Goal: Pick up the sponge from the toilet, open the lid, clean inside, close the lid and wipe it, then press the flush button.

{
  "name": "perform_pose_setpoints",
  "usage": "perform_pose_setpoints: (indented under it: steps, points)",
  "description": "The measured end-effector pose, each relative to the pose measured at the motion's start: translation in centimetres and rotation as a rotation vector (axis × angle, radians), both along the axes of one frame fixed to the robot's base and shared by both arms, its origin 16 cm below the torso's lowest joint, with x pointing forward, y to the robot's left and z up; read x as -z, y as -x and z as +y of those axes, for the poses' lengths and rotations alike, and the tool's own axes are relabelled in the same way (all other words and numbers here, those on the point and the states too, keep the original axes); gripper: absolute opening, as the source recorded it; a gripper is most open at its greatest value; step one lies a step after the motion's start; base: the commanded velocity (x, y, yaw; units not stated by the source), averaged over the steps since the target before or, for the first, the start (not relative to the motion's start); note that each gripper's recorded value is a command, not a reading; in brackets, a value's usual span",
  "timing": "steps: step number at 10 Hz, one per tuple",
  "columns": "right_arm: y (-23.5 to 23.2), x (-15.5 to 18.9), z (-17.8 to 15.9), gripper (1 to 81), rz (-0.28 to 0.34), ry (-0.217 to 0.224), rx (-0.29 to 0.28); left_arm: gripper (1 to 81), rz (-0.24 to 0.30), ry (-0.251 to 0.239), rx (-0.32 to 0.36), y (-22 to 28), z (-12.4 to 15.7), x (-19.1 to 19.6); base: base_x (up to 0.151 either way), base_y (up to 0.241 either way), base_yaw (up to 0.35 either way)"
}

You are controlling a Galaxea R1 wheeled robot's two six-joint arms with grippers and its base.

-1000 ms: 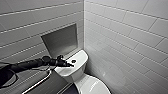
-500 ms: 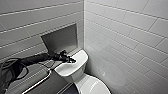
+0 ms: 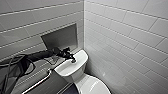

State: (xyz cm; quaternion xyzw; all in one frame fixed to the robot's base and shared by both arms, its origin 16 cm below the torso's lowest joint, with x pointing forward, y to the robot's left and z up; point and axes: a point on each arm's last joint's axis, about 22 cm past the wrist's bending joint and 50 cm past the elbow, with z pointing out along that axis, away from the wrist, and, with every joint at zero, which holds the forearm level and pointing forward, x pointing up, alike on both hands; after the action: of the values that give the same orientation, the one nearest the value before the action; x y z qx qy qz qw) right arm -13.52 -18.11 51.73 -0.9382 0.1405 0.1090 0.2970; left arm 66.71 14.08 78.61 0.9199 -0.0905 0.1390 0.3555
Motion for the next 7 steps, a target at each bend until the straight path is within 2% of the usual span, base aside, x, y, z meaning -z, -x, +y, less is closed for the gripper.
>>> perform_pose_setpoints:
  steps: [7]
  points:
    - [-0.2, 0.0, 0.4, 1.0, -0.001, -0.004, 0.002, 1.0, 0.021, -0.118, -0.079, -2.3, 0.7, 3.6, 0.000, 0.000, 0.000]
